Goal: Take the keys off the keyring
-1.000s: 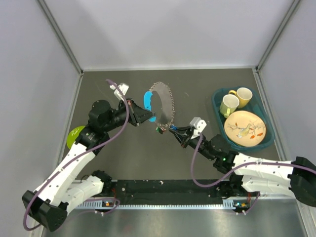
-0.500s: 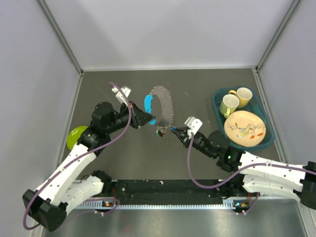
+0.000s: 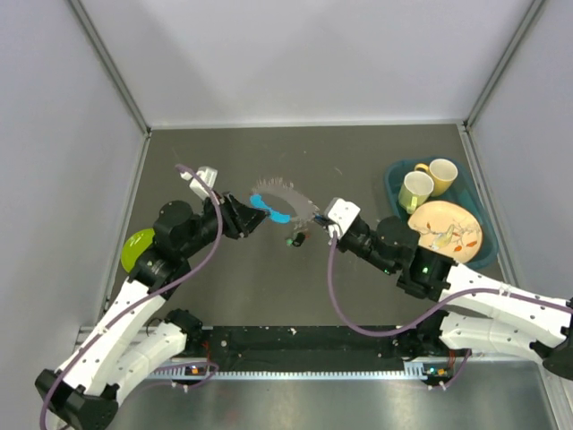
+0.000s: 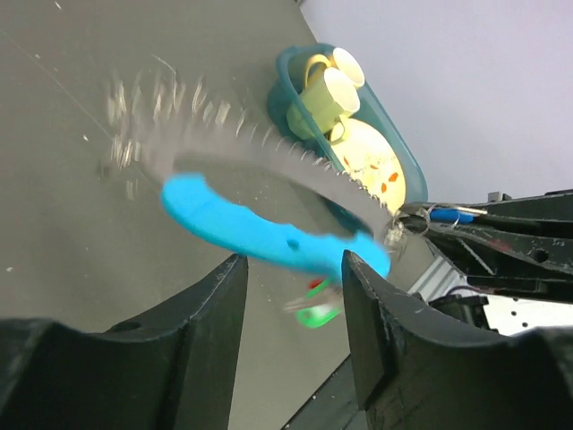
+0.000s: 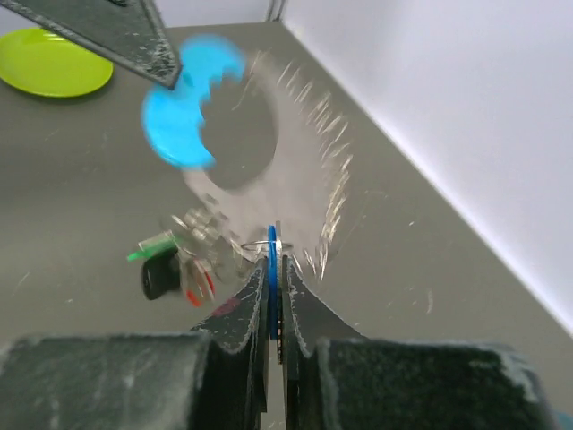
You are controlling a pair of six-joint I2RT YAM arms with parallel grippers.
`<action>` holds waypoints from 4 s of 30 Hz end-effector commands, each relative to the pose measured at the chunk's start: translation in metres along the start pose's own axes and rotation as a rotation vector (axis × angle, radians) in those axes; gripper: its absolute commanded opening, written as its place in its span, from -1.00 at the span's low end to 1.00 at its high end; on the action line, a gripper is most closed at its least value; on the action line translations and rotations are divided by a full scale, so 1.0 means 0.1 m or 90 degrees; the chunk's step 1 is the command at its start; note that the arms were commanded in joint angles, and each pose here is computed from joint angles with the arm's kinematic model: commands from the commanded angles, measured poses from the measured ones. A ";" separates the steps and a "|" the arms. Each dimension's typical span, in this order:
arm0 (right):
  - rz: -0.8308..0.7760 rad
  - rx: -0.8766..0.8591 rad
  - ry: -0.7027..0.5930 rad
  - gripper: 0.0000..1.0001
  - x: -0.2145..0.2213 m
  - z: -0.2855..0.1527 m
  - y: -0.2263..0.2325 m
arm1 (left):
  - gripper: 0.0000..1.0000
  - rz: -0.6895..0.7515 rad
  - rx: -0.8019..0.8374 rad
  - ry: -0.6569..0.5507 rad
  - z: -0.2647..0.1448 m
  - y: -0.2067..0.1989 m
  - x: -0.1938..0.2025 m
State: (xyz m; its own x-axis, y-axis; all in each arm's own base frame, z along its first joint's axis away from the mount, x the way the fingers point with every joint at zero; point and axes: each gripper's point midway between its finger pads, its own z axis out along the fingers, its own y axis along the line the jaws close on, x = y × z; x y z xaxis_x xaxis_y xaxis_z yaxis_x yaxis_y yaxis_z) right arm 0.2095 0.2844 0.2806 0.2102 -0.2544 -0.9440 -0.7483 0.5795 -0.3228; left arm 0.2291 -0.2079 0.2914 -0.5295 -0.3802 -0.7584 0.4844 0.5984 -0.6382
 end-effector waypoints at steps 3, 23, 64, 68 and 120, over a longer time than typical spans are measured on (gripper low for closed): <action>-0.058 0.011 -0.019 -1.00 -0.37 0.00 -0.19 | 0.08 0.047 -0.046 -0.071 -0.22 0.05 -0.22; -0.149 -0.161 -0.064 -1.00 -0.67 -0.20 0.13 | 0.20 0.230 0.272 0.007 -0.35 -0.74 -0.02; -0.126 -0.255 -0.190 -1.00 -1.07 -0.63 0.35 | 0.04 0.303 0.616 0.122 -0.29 -1.65 0.46; -0.119 -0.247 -0.190 -1.00 -1.08 -0.63 0.33 | 0.00 0.301 0.619 0.126 -0.31 -1.65 0.52; -0.307 -0.186 -0.135 -1.00 -1.06 -0.77 -0.02 | 0.02 0.313 0.584 0.087 -0.26 -1.67 0.53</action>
State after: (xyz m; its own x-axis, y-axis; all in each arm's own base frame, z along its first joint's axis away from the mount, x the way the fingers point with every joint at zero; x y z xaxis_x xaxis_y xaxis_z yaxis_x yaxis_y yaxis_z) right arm 0.1463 0.2495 0.3387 0.6155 -0.3611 -0.7006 -0.7075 0.1386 -0.6930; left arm 0.1023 -0.3089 0.3321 -0.2538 -0.0525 -0.9658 0.9621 -0.1165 -0.2465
